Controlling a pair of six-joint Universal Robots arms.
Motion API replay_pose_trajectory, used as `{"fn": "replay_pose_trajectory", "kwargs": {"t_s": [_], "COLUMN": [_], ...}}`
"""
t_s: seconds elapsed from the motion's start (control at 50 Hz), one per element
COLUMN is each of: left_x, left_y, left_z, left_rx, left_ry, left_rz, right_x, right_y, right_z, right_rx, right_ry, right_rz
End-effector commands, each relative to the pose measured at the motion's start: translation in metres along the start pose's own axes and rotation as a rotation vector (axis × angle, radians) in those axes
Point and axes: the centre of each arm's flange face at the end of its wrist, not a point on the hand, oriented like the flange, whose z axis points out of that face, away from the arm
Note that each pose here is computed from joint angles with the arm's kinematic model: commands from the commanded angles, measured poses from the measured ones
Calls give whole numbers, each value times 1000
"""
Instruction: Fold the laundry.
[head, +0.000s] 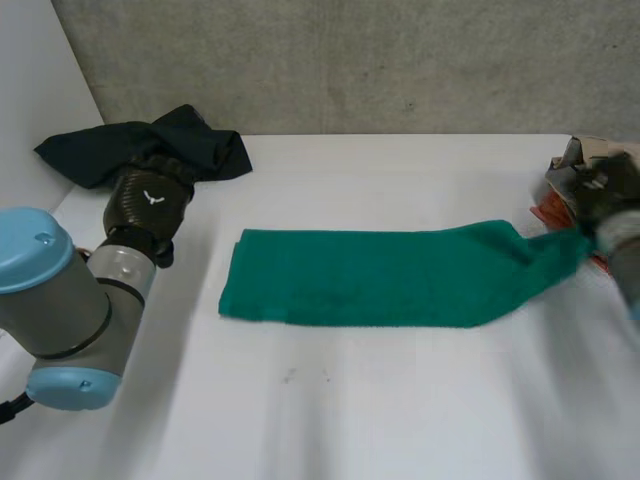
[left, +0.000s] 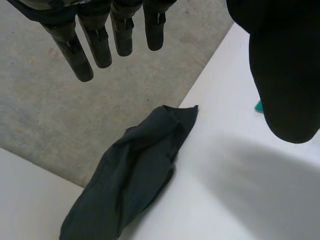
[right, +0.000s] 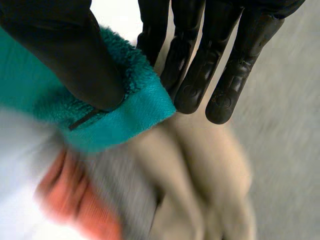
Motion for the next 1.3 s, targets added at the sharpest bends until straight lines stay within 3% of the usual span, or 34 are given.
{"fn": "replay_pose_trajectory", "kwargs": {"t_s": [0.02, 0.12, 0.18, 0.26, 0.34, 0.44, 0.54, 0.68, 0.76, 0.92, 1.08, 1.16, 1.22, 1.3], "left_x": [-21, -23, -21, -17, -13, -15, -14, -2, 4, 11, 14, 15, 12, 11], "left_y": [-2, -1, 1, 3, 6, 3, -3, -16, -17, -20, -28, -31, -34, -35], "left_z": [3, 2, 0, -2, -3, 0, 3, 2, 1, -1, -6, -9, -11, -13], "left_rx": [5, 2, -6, -12, -20, -9, 14, 52, 55, 65, 83, 91, 98, 96], "left_ry": [-56, -60, -54, -41, -27, -36, -38, -7, 9, 27, 36, 40, 32, 32], "left_rz": [-14, -41, -48, -51, -51, -50, -49, -50, -50, -49, -50, -50, -53, -53], "right_x": [-48, -131, -181, -228, -248, -224, -160, -131, -132, -142, -127, -93, -77, -69], "right_y": [-155, -229, -242, -239, -232, -235, -213, -159, -125, -90, -65, -70, -67, -53], "right_z": [-43, -94, -118, -130, -133, -132, -109, -105, -97, -81, -67, -80, -90, -98], "right_rx": [523, 891, 1001, 1038, 1022, 941, 657, 341, 201, 95, 31, 54, 48, 7], "right_ry": [-44, -274, -410, -503, -544, -495, -453, -591, -605, -619, -498, -414, -390, -385], "right_rz": [49, 49, 36, 24, 19, 62, 300, 475, 480, 483, 521, 513, 485, 316]}}
